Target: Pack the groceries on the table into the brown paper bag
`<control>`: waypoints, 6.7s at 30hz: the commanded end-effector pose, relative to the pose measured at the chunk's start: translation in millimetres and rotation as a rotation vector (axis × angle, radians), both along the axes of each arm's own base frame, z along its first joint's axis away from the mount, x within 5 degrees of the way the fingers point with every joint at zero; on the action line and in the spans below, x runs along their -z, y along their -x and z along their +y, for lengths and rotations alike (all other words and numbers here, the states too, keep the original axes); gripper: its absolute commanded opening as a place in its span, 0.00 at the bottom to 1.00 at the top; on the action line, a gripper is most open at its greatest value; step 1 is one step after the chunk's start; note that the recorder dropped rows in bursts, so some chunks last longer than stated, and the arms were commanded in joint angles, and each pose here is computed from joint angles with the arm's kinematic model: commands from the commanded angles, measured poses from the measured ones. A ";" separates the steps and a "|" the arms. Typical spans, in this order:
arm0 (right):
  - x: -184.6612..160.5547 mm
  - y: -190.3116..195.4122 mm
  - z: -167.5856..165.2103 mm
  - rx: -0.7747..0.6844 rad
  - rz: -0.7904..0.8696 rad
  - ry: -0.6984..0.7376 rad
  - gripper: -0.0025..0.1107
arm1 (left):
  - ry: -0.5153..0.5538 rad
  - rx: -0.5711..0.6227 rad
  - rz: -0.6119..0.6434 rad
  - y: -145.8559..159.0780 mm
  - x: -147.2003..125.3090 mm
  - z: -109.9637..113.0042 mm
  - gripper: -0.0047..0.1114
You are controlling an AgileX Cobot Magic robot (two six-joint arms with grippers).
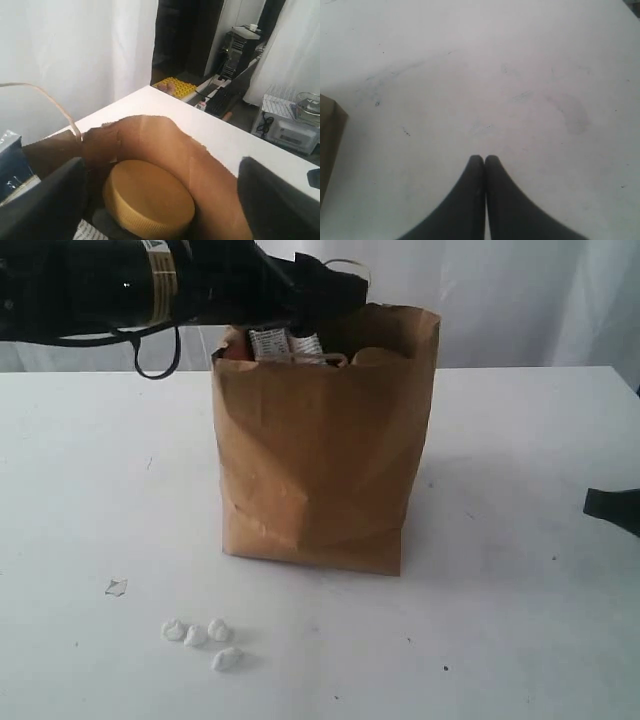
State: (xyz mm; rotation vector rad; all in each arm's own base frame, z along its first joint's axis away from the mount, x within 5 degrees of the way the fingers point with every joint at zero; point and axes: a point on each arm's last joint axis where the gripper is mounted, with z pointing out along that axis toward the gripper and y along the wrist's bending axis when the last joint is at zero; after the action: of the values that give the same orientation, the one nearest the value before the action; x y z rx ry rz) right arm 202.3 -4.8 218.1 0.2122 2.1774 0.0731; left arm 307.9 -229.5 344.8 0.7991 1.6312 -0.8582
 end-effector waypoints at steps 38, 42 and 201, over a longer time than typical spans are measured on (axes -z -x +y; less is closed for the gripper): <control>7.6 7.7 -4.8 0.096 0.093 -0.039 0.02 | -0.556 -1.337 -0.530 53.2 -123.7 169.9 0.04; 7.5 7.7 -4.8 0.095 0.093 -0.037 0.02 | -0.609 -1.210 -0.446 38.0 -98.0 184.8 0.04; -21.1 28.0 272.2 -1.422 0.199 0.502 0.02 | 0.001 -0.983 0.324 243.3 155.0 221.8 0.04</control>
State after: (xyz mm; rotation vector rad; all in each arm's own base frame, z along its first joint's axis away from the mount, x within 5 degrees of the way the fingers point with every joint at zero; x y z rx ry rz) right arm 176.3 260.7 221.9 -1.6218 1.9818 0.2442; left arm 65.0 -7.0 189.7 -0.1991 1.9996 -0.2530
